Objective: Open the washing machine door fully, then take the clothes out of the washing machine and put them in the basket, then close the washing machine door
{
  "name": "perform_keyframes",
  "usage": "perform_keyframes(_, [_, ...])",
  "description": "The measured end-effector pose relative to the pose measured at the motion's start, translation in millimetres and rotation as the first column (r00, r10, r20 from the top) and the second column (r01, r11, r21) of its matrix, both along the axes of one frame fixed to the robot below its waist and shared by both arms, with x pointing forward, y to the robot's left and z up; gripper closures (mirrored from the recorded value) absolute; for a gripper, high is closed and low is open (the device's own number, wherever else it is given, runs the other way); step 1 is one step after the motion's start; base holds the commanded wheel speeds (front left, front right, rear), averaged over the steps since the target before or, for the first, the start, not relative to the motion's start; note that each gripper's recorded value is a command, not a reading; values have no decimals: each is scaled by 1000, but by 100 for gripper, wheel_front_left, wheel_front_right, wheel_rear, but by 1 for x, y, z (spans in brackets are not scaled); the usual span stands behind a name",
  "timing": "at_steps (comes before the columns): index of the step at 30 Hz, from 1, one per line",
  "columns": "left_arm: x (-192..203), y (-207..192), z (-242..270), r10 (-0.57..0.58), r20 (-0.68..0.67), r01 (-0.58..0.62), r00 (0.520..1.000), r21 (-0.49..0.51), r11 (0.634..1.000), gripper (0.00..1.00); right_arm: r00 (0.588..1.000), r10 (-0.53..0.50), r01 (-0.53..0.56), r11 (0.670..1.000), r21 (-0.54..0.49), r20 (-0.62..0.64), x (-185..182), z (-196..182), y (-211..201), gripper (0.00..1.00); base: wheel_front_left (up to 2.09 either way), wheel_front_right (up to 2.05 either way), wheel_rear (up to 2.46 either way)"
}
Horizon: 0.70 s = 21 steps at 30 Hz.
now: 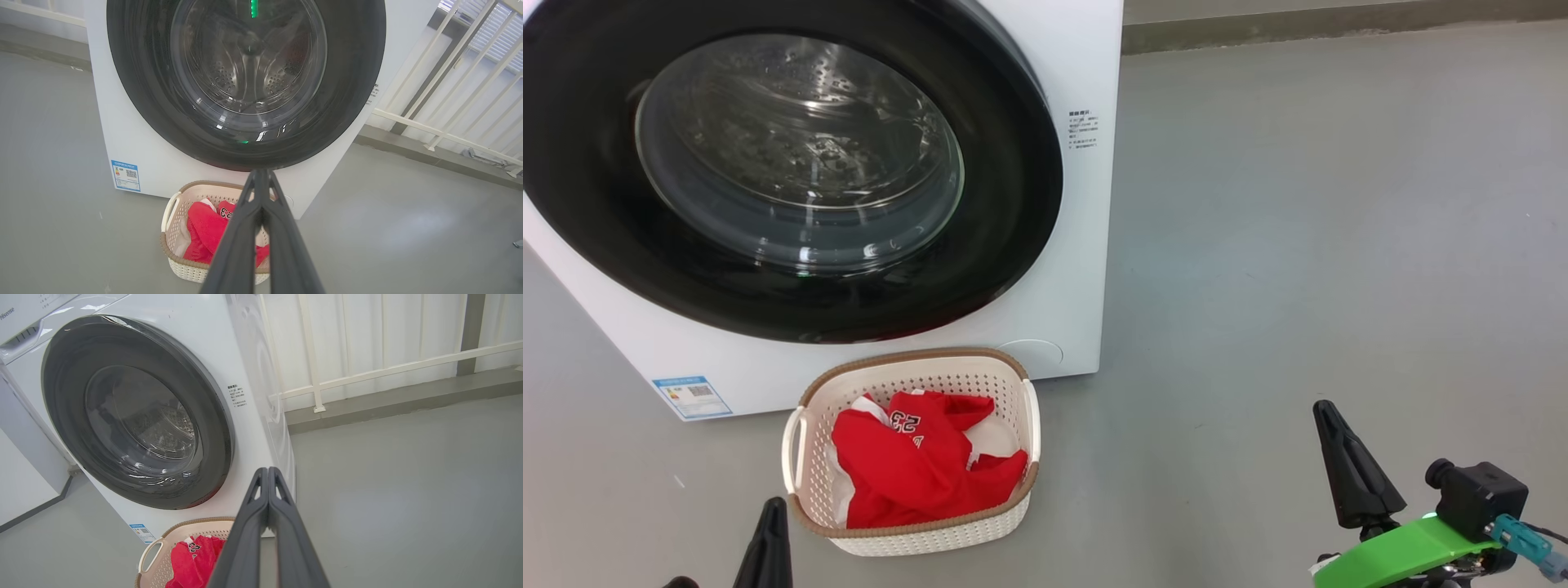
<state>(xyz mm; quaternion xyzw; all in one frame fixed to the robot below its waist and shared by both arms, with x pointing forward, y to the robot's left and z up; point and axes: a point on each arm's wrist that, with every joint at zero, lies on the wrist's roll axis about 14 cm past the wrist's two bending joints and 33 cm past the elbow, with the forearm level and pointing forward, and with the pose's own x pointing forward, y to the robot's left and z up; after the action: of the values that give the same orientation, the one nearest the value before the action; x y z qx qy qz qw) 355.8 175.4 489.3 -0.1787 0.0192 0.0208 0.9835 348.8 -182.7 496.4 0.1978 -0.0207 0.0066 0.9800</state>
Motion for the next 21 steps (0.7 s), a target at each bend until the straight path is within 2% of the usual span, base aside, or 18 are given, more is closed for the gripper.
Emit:
perform_keyframes(9, [2, 2, -4, 10, -23, -12, 1000, -100, 995, 100, 1000, -9, 11, 995, 95, -20, 1, -3, -3, 100, 0, 0, 0])
perform_keyframes(21, [4, 3, -10, 11, -57, -24, 998, -246, 969, 100, 998, -30, 41, 971, 236, -49, 3, -8, -10, 100, 0, 0, 0])
